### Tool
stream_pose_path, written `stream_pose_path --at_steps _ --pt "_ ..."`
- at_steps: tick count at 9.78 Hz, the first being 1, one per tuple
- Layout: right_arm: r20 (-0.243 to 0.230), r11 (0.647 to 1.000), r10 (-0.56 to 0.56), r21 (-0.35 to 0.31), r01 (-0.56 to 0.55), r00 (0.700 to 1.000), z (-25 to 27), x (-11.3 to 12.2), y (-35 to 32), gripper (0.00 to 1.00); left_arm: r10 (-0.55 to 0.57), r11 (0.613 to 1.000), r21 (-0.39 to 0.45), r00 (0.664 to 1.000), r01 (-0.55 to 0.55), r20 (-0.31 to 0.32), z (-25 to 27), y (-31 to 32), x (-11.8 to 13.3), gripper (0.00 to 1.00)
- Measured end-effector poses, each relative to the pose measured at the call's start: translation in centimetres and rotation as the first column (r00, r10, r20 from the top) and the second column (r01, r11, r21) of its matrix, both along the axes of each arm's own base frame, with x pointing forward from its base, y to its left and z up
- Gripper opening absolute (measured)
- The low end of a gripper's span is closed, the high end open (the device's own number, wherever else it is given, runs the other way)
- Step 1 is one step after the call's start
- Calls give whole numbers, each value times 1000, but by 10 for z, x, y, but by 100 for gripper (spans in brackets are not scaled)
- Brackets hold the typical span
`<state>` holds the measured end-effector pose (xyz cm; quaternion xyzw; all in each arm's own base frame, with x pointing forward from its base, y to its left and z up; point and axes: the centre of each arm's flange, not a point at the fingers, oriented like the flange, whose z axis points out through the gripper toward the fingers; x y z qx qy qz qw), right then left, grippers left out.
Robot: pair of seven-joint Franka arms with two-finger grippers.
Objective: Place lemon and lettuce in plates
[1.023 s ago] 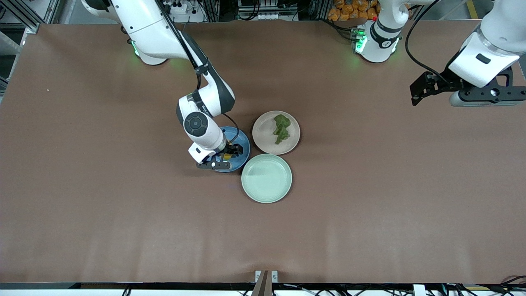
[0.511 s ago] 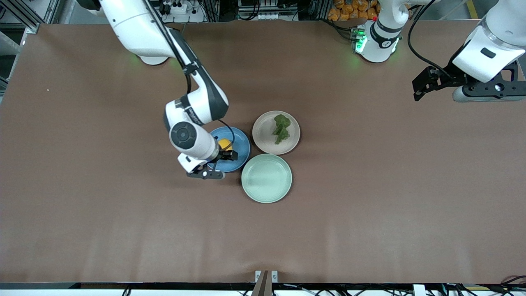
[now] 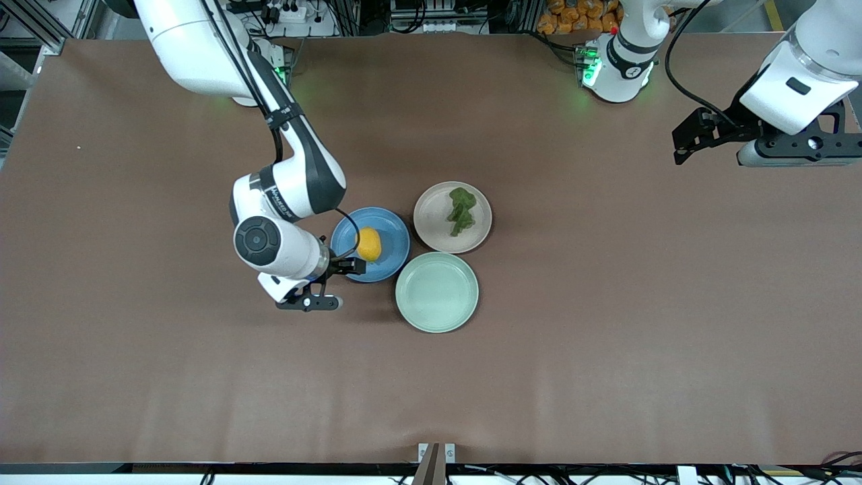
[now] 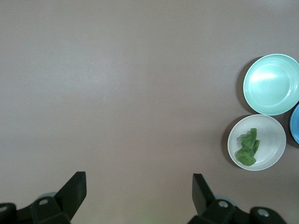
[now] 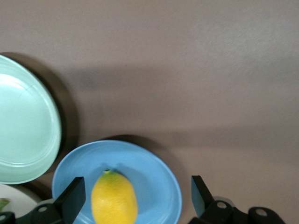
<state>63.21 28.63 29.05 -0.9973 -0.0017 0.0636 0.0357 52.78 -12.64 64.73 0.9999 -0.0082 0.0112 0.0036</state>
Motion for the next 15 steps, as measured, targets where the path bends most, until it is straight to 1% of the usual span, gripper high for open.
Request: stream_pose_path --at_steps 1,2,3,4,7,10,12,15 --pt "9 999 26 -37 -26 1000 1 4 -10 100 0 1000 0 1000 0 0 0 0 0 100" --pt "0 997 50 -63 -50 999 4 8 -23 100 0 1000 0 1000 0 0 0 0 0 100" --pt "-15 995 70 -69 -70 997 10 13 -38 100 0 1000 0 1000 0 1 0 0 0 100" --pt "-27 994 80 -67 -81 996 17 18 -54 100 0 1000 0 1000 0 1 0 0 0 100" --pt "-43 996 77 -52 -79 996 42 29 -110 100 -1 1000 0 1000 1 1 1 -1 0 100" --pt "-24 999 28 -41 -29 999 69 37 -159 100 -2 1000 0 1000 2 2 1 -1 0 100" --pt "-18 999 12 -31 -13 1000 83 33 -194 100 -9 1000 -1 1000 9 1 1 -5 -1 100" --pt "-7 999 49 -13 -49 999 102 20 -242 100 -32 999 0 999 32 0 1 -17 -4 100"
